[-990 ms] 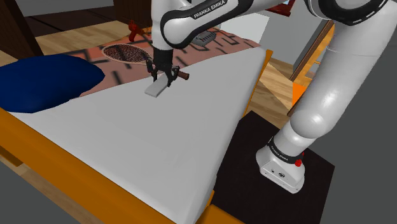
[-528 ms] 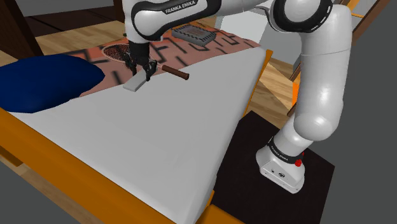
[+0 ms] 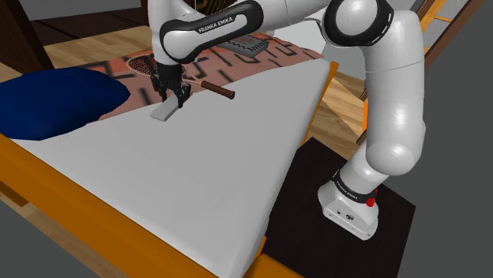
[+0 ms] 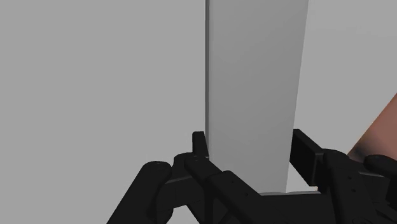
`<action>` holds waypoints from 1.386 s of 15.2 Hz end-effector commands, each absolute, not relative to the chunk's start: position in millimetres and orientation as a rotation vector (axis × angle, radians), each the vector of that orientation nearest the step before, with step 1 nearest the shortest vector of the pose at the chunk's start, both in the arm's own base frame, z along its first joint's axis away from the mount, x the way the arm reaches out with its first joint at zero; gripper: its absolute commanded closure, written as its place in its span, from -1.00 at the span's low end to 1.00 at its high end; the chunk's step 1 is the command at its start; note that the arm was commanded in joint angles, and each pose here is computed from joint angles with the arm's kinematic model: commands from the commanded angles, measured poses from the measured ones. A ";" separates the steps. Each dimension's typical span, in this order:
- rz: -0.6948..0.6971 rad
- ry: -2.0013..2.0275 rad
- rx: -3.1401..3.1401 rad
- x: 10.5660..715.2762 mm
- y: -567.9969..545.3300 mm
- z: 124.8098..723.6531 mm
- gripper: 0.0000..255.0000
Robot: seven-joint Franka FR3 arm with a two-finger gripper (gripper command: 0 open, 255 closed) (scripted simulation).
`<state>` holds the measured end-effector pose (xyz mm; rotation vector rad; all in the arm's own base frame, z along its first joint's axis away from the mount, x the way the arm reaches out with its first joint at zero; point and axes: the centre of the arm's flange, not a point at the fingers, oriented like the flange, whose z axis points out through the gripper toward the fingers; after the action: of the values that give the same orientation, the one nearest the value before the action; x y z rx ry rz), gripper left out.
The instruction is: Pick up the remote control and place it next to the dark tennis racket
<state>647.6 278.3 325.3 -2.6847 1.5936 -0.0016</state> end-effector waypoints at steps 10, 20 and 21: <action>-0.002 1.593 -2.684 648.8 278.1 265.2 1.00; -0.002 1.593 -2.684 648.8 278.1 255.0 1.00; -0.002 1.593 -2.684 648.8 278.2 255.0 -1.00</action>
<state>648.8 278.1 254.9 -2.6844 1.5932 -0.0022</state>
